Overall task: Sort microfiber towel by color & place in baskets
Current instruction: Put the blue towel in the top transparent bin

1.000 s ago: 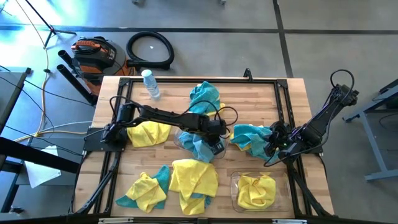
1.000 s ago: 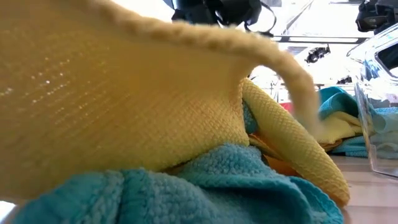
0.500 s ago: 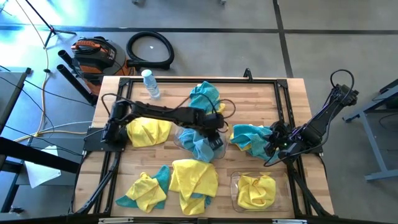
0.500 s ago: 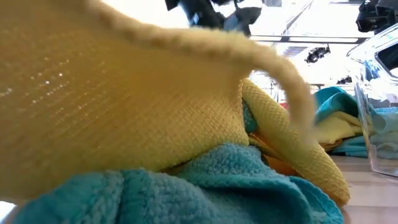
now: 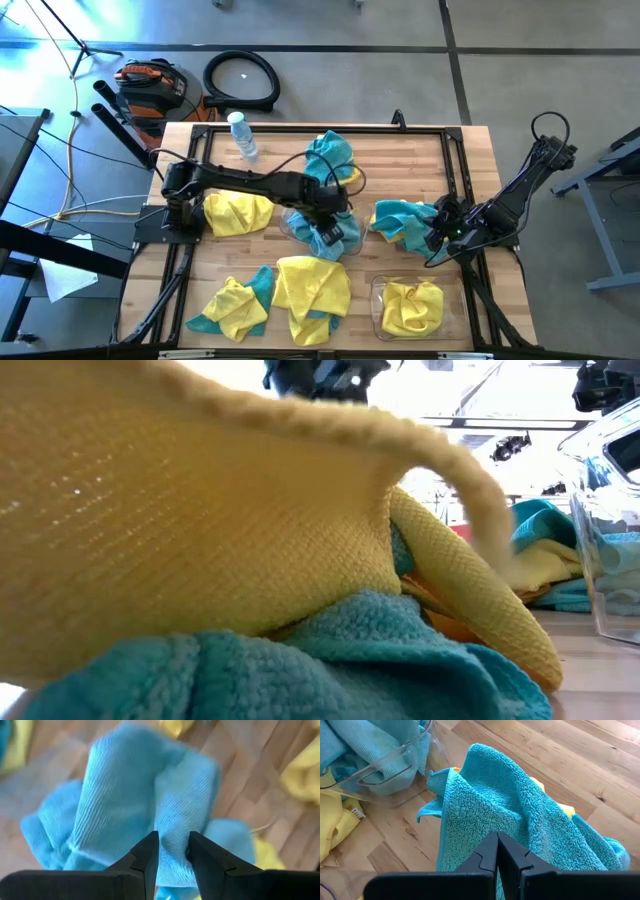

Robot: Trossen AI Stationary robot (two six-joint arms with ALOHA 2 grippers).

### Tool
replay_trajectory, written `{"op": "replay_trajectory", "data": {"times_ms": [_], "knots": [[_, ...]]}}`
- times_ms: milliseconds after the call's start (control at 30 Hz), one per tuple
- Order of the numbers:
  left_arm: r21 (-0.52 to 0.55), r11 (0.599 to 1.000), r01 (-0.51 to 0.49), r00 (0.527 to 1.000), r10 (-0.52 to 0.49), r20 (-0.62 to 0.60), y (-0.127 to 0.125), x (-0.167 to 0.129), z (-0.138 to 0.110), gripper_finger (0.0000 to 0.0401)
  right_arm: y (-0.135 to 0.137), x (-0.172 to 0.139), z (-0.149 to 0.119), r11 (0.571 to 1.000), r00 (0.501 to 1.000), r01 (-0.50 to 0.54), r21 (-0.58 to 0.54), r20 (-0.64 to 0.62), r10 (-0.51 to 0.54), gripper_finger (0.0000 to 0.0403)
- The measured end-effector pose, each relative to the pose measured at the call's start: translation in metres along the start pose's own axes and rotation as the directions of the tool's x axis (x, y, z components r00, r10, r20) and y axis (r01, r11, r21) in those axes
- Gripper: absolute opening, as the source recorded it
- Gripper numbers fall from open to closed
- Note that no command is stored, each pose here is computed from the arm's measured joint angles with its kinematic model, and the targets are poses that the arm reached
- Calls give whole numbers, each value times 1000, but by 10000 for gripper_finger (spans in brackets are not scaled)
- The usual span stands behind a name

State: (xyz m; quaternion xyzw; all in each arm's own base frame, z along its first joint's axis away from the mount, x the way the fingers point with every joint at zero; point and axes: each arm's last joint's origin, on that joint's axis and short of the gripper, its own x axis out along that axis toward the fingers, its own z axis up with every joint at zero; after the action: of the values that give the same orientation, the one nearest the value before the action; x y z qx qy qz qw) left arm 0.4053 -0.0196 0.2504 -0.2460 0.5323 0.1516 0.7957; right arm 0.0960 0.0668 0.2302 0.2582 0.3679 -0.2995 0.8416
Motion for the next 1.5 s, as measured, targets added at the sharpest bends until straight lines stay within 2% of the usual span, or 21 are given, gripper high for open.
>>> {"op": "replay_trajectory", "data": {"times_ms": [100,233,533,700,900,1267,1500], "knots": [[-33,998,45,999,-44,29,1,14,-2,94,0,0,0,1000,1000,-1,1,0,1,2],[-54,997,57,998,-55,36,8,32,-6,94,0,0,0,1000,1000,-2,1,0,2,2],[-102,994,-26,999,22,-41,20,76,-12,94,0,0,1,1000,1000,-2,3,29,1,2],[-122,992,-38,998,32,-49,21,79,-12,94,0,0,1,1000,1000,-2,5,29,2,2],[-122,992,-41,999,37,-34,19,65,-9,94,0,0,1,1000,1000,-2,5,29,2,2],[-63,997,-32,992,39,121,0,11,20,94,0,0,1,1000,1000,-2,2,28,2,2],[2,998,-57,995,57,77,-7,-4,14,94,0,0,1,1000,1000,-2,2,27,2,2]]}}
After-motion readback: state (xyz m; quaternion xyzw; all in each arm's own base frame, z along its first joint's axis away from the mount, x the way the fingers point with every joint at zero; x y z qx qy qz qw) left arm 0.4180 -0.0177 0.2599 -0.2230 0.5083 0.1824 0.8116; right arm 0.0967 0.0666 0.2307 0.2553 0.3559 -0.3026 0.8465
